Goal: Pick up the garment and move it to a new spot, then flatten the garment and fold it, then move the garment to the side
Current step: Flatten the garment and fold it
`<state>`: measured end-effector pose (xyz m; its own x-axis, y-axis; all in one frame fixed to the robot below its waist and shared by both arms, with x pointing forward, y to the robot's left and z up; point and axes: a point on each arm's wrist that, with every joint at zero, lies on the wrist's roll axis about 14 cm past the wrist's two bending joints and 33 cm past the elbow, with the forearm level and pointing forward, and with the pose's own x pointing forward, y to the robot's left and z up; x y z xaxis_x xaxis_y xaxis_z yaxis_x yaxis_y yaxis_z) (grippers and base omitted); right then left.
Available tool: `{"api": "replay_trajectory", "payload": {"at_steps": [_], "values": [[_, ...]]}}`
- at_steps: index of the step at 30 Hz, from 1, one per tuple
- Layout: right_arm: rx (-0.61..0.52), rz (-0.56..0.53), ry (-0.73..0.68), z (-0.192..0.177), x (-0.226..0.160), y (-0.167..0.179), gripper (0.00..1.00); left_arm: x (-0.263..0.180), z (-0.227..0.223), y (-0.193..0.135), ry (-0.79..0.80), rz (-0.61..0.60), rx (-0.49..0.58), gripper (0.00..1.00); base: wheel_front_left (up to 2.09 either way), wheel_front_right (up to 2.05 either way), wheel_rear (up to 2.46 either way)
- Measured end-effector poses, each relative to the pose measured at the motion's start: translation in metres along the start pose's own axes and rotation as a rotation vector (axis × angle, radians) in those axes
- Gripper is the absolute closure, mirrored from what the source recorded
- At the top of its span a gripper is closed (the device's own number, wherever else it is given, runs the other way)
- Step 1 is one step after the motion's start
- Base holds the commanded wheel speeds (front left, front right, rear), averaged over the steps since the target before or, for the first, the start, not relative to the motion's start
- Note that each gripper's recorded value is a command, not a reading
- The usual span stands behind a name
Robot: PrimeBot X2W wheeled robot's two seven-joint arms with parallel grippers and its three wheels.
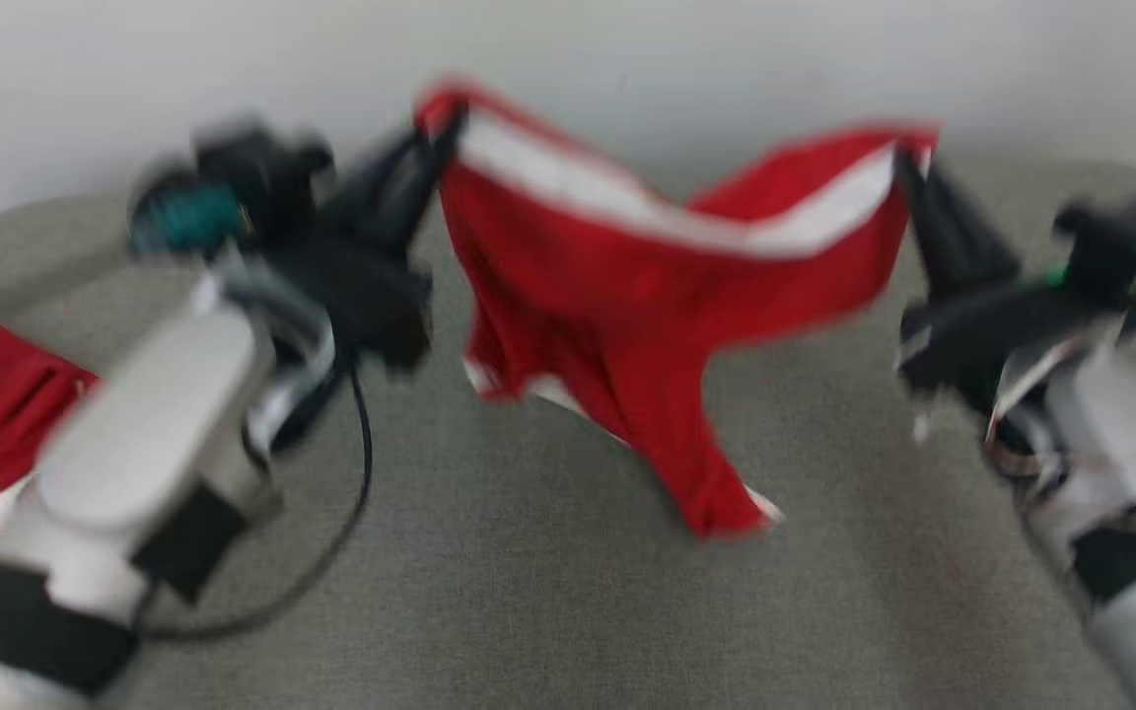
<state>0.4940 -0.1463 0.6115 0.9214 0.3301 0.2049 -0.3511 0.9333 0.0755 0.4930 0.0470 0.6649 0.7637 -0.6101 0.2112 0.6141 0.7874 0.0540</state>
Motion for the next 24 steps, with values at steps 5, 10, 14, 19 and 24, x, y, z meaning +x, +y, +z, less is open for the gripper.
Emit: {"api": "replay_trajectory", "payload": {"at_steps": [5,10,14,19,24], "values": [[0.010,0.009,-0.134,0.073,0.069,-0.016,1.00,0.066,0.081,0.031,-0.135,-0.007,0.085,1.00,0.00,0.00,0.00],[-0.053,-0.007,-0.211,0.125,0.121,-0.038,1.00,0.115,0.112,0.052,-0.185,-0.013,0.160,1.00,0.00,0.00,0.00],[-0.090,-0.039,-0.214,0.134,0.150,-0.058,1.00,0.147,0.107,0.068,-0.198,-0.004,0.121,1.00,0.00,0.00,0.00],[-0.116,-0.104,-0.163,0.116,0.175,-0.091,1.00,0.179,0.066,0.082,-0.131,-0.002,0.122,1.00,0.00,0.00,0.00],[-0.143,-0.132,-0.105,0.082,0.191,-0.109,1.00,0.199,0.020,0.101,-0.071,0.018,0.102,1.00,0.00,0.00,0.00]]}}
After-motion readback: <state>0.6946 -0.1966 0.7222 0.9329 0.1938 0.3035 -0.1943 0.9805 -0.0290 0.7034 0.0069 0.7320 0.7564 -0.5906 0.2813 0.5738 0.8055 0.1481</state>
